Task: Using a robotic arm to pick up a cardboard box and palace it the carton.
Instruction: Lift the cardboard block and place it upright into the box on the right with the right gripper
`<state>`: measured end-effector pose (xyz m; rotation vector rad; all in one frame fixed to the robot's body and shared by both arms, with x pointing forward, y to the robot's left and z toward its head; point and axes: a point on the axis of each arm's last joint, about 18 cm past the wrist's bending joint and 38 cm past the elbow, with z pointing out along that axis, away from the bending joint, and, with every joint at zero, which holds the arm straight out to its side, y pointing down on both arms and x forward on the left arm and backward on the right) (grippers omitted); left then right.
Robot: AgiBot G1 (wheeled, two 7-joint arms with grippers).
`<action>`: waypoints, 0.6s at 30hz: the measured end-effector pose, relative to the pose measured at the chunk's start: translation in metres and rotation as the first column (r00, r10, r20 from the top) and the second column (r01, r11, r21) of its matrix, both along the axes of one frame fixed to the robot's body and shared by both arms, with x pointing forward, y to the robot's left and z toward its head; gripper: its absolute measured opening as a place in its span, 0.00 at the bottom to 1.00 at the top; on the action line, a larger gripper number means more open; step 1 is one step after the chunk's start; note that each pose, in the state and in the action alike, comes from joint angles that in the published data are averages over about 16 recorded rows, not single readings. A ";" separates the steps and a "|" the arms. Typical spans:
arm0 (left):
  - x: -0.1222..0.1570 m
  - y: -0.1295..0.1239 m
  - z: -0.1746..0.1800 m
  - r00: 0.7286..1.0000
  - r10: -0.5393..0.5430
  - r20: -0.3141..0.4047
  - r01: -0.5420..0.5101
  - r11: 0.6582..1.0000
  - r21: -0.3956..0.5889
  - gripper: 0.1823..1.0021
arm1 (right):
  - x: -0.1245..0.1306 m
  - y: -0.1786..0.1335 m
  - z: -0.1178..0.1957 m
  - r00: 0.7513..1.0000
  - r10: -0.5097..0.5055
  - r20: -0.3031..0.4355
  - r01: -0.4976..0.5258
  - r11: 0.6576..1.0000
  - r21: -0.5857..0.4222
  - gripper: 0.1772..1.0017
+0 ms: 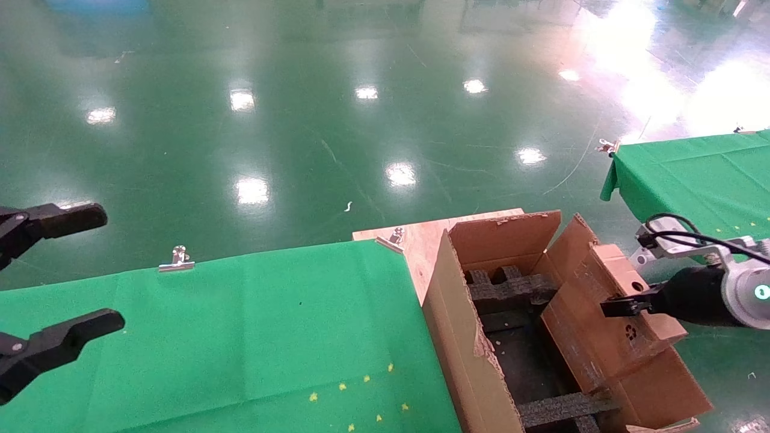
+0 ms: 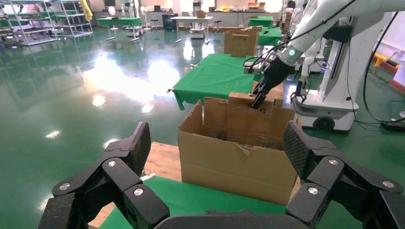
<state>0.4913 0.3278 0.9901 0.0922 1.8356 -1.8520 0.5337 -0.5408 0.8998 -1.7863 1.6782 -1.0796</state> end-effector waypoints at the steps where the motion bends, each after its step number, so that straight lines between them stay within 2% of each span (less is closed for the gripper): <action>1: 0.000 0.000 0.000 1.000 0.000 0.000 0.000 1.000 0.000 1.00 | 0.002 0.001 -0.002 1.000 -0.006 -0.003 0.006 1.000 -0.001 0.13; 18: 0.000 0.000 0.000 1.000 0.000 0.000 0.000 1.000 0.000 1.00 | 0.029 0.018 -0.039 0.995 -0.084 -0.047 0.082 0.996 -0.039 0.13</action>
